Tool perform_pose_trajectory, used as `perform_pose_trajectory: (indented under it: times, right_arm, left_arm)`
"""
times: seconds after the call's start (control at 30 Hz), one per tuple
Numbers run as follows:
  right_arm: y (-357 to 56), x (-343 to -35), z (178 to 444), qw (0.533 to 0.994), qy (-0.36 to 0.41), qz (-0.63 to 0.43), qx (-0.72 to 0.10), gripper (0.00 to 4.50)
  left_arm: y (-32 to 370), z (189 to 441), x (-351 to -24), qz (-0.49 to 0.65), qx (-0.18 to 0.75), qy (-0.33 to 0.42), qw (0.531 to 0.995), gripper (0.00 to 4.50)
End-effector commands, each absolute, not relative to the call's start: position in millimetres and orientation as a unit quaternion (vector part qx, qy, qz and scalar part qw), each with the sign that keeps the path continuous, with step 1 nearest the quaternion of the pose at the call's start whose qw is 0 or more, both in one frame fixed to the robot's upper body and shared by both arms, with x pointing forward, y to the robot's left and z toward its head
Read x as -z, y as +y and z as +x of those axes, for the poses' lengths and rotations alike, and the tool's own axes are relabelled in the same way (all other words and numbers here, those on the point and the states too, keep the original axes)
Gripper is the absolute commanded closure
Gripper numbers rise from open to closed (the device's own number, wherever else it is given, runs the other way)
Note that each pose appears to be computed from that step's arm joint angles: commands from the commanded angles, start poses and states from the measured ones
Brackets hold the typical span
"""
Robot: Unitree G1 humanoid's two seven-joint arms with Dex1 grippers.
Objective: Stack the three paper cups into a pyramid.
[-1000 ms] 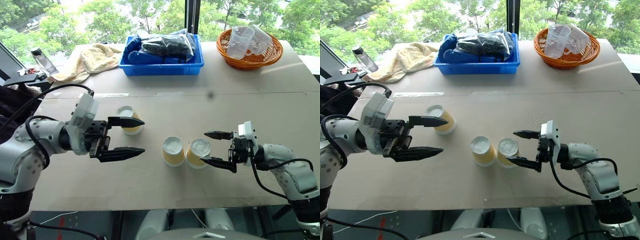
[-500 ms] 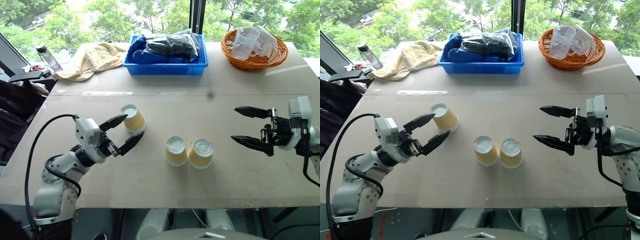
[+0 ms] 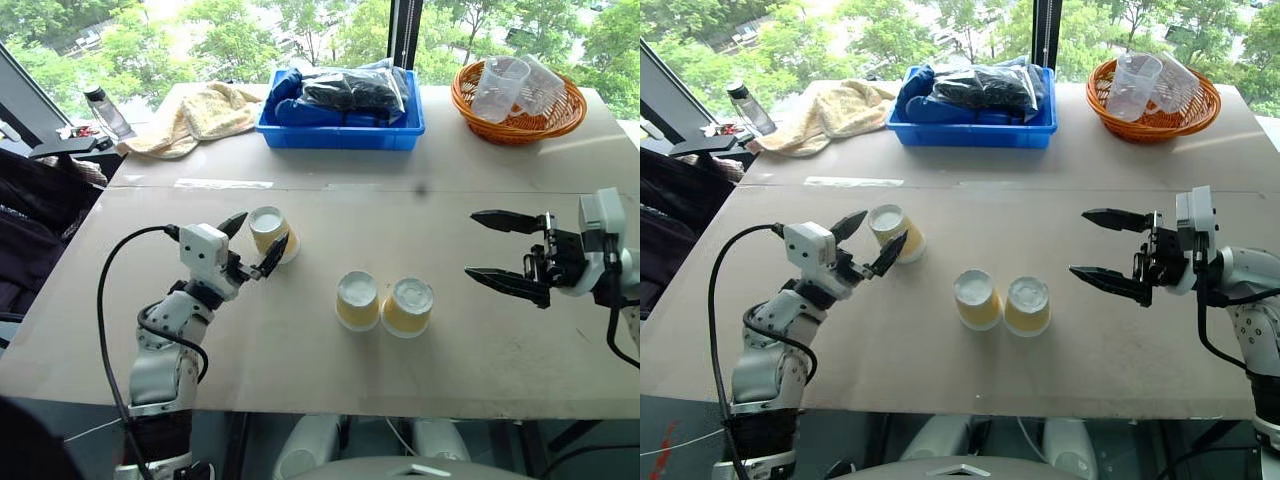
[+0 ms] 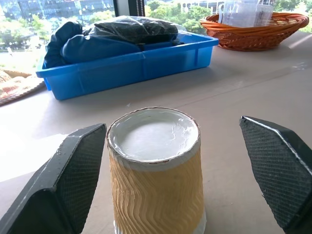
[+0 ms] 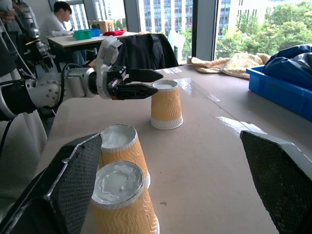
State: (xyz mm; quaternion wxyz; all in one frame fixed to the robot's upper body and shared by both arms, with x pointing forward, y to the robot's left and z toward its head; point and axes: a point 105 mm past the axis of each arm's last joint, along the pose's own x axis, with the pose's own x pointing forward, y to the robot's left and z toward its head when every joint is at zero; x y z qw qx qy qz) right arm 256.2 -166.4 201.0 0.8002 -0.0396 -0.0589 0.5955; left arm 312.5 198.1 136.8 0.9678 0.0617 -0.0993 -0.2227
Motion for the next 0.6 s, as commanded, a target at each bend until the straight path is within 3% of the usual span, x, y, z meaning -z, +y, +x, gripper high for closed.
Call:
perform_pose_trajectory:
  times: [0.03, 0.6]
  right_arm:
    - [-165, -209, 250, 0.797, -0.079, -0.052, -0.597, 0.03]
    - [-170, -207, 260, 0.828, -0.087, -0.049, -0.552, 0.03]
  left_arm:
    - [202, 320, -144, 0.073, 0.209, -0.114, 0.968, 0.00]
    - [193, 336, -145, 0.049, 0.228, -0.110, 0.966, 0.00]
